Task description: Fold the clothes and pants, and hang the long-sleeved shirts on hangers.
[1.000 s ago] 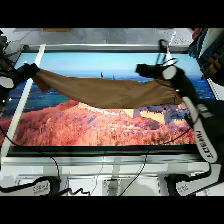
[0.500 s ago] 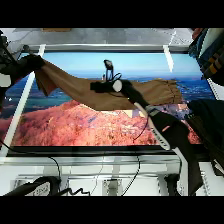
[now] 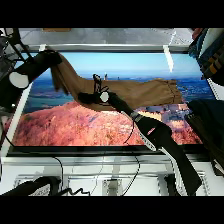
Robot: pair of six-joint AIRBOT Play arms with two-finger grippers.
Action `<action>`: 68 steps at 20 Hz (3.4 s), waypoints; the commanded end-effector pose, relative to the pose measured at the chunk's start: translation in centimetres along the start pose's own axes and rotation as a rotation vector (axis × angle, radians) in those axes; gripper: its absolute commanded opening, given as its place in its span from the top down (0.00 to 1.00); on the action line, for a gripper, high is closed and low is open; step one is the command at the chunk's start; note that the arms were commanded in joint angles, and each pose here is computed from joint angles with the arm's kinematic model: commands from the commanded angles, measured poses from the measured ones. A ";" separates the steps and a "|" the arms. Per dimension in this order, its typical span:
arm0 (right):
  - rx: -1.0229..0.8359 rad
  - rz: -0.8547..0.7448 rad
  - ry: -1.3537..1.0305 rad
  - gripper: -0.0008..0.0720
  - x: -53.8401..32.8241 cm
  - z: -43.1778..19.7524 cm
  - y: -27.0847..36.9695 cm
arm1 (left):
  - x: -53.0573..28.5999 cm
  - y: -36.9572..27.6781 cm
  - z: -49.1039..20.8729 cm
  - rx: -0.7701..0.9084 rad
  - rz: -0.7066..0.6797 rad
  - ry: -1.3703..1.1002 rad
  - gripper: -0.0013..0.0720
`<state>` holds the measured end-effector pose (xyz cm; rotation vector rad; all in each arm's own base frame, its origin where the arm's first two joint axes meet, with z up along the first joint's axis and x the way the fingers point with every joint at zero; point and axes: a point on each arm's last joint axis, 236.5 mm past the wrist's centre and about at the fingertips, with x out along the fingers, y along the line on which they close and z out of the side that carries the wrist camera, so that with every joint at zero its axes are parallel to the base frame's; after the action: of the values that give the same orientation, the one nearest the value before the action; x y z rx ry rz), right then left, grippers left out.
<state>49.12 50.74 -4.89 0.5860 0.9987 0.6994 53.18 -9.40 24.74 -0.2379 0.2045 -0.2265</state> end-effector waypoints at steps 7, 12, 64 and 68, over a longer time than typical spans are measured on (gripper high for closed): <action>-0.022 -0.151 0.052 0.96 -11.7 8.3 -6.7 | 6.9 -3.1 -9.5 0.007 -0.034 0.101 0.97; -0.173 -0.190 0.051 0.96 -26.0 13.6 -7.3 | 9.6 -8.2 -14.7 0.030 -0.105 0.148 0.97; -0.206 -0.503 -0.013 0.96 -39.1 16.0 -13.5 | 6.1 3.9 -34.4 -0.354 -0.204 1.010 0.97; -0.208 -0.513 -0.011 0.96 -39.2 16.0 -13.7 | 4.2 4.6 -29.4 -0.182 -0.208 1.013 0.97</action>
<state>52.70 10.48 13.51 0.1437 0.9962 0.3410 52.17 -13.62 -7.69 -0.4251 1.2084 -0.5135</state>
